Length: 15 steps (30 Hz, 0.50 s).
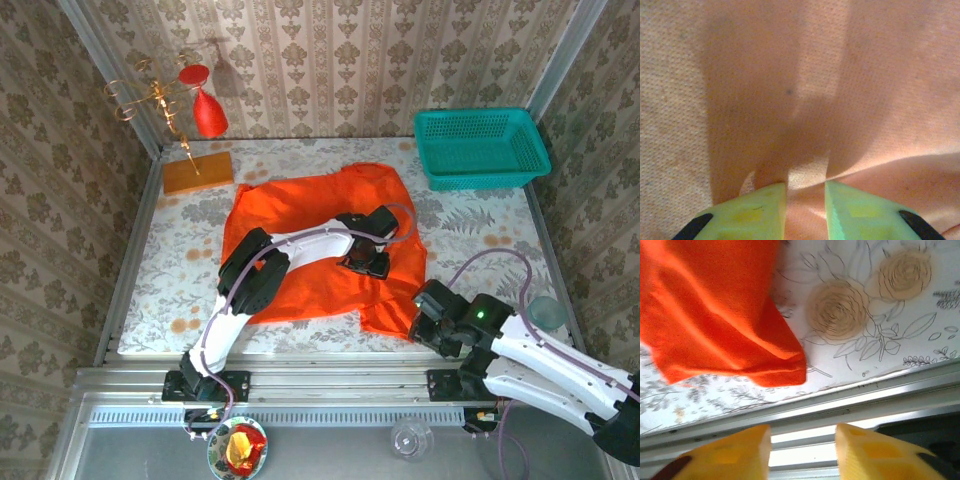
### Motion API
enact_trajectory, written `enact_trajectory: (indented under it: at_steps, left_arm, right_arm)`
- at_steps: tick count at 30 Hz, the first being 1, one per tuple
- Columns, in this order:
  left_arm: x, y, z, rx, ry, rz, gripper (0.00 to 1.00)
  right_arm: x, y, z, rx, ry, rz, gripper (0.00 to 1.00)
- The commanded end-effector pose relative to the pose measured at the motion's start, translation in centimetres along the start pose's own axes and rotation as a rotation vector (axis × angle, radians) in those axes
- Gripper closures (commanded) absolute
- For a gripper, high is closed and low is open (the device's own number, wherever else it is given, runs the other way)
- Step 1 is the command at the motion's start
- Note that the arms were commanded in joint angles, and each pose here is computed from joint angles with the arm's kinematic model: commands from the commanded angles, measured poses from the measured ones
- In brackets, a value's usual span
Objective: Fold the inside-out t-shirt
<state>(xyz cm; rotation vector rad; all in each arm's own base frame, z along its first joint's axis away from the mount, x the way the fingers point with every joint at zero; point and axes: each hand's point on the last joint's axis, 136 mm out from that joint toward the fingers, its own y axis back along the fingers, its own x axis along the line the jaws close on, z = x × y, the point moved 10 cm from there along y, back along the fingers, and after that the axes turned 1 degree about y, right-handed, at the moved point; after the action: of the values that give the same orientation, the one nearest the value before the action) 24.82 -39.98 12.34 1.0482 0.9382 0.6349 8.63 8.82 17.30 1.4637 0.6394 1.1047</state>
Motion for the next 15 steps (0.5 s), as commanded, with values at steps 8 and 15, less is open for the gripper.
enact_trajectory:
  at_steps: [8, 15]
  left_arm:
    - [-0.4, 11.2, -2.0, -0.198, -0.057, -0.062, 0.68]
    - [9.6, 13.5, -7.3, -0.208, 0.179, 0.059, 0.68]
  right_arm:
    - [4.4, 0.2, 6.5, -0.08, 0.108, 0.094, 0.52]
    - [8.4, -3.3, 11.8, 0.001, 0.17, 0.235, 0.42]
